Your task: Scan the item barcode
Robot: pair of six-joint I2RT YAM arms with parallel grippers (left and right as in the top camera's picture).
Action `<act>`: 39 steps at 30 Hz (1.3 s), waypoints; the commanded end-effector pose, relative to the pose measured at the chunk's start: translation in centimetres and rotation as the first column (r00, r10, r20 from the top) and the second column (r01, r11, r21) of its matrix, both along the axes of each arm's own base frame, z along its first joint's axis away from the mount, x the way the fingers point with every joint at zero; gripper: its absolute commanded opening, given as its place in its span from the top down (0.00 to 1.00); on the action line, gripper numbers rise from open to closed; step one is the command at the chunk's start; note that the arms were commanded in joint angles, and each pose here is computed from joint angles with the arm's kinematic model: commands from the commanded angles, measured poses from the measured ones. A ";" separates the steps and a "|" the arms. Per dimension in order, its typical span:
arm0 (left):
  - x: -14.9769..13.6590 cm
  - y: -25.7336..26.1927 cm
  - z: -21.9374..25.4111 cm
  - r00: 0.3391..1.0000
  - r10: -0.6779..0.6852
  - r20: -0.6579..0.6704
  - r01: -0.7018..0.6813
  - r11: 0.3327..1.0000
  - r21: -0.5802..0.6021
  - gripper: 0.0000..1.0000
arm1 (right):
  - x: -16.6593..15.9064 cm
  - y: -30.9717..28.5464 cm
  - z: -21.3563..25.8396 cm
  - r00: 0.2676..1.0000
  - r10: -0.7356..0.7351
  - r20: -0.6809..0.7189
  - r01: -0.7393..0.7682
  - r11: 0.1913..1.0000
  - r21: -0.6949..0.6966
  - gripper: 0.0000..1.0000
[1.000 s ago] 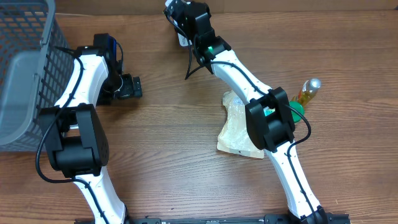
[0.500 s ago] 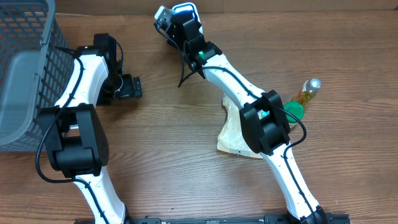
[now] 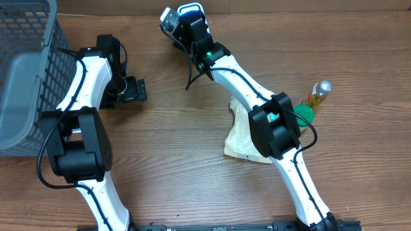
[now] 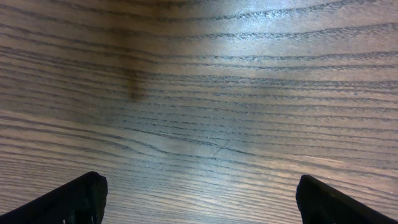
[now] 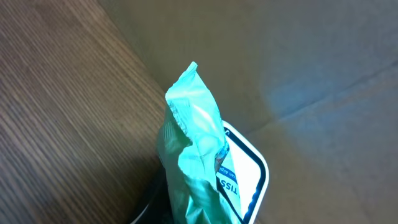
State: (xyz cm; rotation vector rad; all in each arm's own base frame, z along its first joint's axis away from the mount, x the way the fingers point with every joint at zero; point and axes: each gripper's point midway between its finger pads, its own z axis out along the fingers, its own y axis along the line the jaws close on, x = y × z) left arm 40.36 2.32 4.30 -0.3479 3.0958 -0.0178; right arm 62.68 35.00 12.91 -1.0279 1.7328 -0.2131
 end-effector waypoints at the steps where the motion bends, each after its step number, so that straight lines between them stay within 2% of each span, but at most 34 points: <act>1: 0.4 0.3 0.7 1.000 0.018 0.019 -0.018 1.000 0.011 0.00 | 1.1 -1.5 -0.3 1.000 -0.017 -0.005 0.017 1.000 0.023 0.96; 6: 0.4 0.3 0.7 1.000 0.018 0.019 -0.018 1.000 0.011 0.00 | 0.9 -0.8 -0.3 0.999 0.045 -0.020 -0.043 0.997 0.061 0.96; 25: 0.4 0.3 0.7 1.000 0.018 0.019 -0.018 1.000 0.011 0.00 | 1.8 -2.0 0.4 1.000 0.020 0.010 -0.020 0.997 0.074 0.96; 30: 0.4 0.3 0.7 1.000 0.018 0.019 -0.018 1.000 0.011 0.00 | 3.0 -3.1 5.6 0.987 -0.104 0.120 0.080 0.979 0.188 0.96; 34: 0.4 0.3 0.7 1.000 0.018 0.019 -0.018 1.000 0.011 0.00 | 2.0 -3.6 12.4 0.979 -0.133 0.155 0.080 0.949 0.306 0.96; 37: 0.4 0.3 0.7 1.000 0.018 0.020 -0.018 1.000 0.011 0.00 | 0.8 -4.3 15.7 0.980 -0.156 0.124 0.100 0.923 0.372 0.96; 39: 0.4 0.3 0.7 1.000 0.018 0.020 -0.018 1.000 0.011 0.00 | -0.3 -4.8 16.7 0.983 -0.174 0.056 0.136 0.901 0.411 0.96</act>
